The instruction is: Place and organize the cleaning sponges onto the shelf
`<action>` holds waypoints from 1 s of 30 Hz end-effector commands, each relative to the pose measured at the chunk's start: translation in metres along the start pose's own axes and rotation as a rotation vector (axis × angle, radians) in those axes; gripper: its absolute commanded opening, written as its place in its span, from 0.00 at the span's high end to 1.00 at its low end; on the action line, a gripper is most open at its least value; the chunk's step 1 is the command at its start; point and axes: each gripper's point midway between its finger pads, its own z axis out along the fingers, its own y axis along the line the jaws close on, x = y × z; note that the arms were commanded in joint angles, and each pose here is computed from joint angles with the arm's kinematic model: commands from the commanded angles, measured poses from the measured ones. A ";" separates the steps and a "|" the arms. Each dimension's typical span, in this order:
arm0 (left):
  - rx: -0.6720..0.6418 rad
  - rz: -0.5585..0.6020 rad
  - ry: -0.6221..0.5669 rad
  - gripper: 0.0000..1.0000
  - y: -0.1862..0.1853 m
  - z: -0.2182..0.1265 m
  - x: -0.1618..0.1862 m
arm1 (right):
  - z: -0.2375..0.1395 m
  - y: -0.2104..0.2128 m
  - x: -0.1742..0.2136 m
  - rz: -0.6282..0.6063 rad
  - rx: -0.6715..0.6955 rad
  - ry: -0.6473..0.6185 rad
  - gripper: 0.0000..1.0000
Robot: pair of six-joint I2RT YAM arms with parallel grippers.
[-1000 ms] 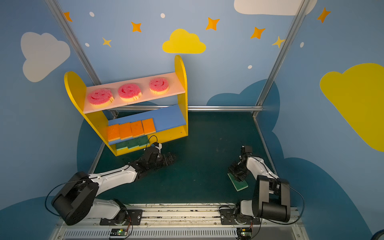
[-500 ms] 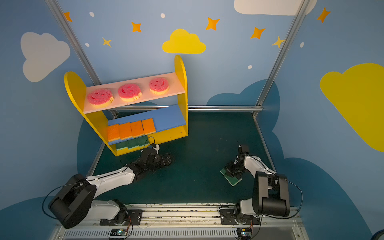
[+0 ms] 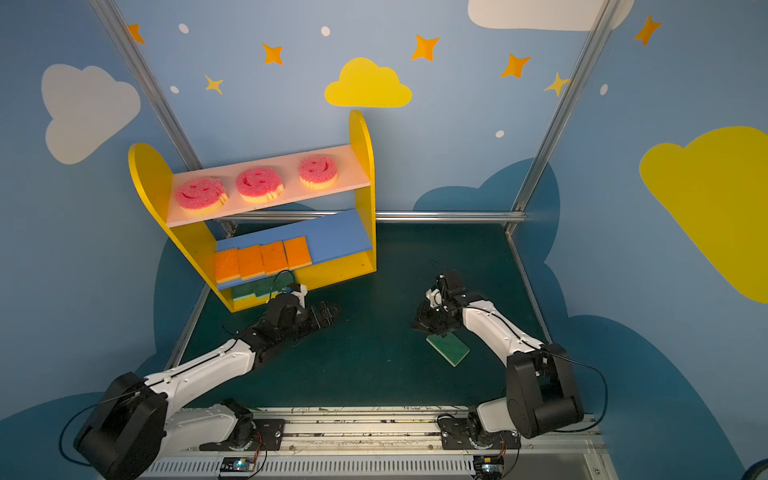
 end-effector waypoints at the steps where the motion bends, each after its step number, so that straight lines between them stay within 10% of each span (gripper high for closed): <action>1: 0.013 0.023 0.024 0.03 0.002 -0.007 0.005 | -0.002 0.028 0.002 -0.059 -0.059 0.020 0.83; 7: 0.094 0.101 0.131 0.31 -0.025 0.001 0.013 | -0.026 0.009 0.000 -0.009 -0.018 -0.019 0.67; 12: 0.158 0.163 0.239 0.74 -0.059 0.027 0.027 | -0.044 -0.035 0.001 0.178 -0.067 -0.054 0.98; 16: 0.194 0.217 0.306 0.92 -0.088 0.054 0.042 | -0.052 -0.079 0.013 0.290 0.002 -0.064 1.00; 30: 0.221 0.226 0.371 0.97 -0.111 0.102 0.059 | -0.068 -0.160 0.023 0.417 0.263 -0.205 1.00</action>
